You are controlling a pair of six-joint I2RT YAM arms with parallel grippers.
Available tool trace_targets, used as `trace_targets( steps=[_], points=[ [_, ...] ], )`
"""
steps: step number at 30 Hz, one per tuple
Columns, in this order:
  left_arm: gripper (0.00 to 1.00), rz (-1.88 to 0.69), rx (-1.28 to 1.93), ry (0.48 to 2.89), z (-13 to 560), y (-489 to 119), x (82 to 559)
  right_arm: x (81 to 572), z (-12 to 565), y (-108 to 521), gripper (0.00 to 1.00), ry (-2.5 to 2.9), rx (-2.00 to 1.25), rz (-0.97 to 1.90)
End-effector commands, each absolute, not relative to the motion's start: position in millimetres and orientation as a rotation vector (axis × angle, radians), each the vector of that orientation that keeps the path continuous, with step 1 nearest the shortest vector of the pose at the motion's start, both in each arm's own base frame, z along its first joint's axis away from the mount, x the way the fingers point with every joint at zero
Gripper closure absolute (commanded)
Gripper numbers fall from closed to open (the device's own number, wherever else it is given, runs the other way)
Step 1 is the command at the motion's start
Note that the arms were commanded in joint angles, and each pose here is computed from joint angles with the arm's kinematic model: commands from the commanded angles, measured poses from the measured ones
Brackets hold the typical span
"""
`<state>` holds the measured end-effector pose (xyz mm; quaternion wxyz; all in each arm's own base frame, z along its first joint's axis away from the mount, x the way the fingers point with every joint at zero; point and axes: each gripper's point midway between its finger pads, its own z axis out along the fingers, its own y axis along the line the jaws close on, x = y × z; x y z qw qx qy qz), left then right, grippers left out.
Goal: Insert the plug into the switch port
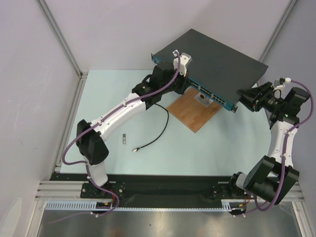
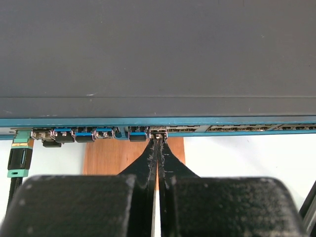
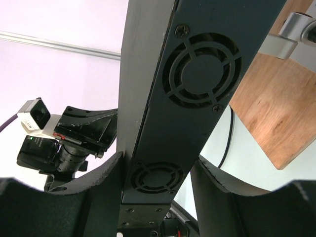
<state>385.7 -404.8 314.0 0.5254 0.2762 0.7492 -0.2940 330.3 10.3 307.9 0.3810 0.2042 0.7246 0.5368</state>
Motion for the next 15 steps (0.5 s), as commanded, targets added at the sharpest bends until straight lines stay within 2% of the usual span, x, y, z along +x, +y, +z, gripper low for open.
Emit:
trace_targets(
  steps=[1,3,15],
  points=[
    [1.00,-0.723,0.603,1.691,350,-417,400,336,314,15,0.96,1.835,0.381,1.274],
    [1.00,-0.723,0.596,1.678,356,-419,402,336,313,15,1.00,1.836,0.379,1.275],
    [1.00,-0.725,0.563,1.654,363,-433,418,333,304,23,1.00,1.861,0.377,1.275]
  ],
)
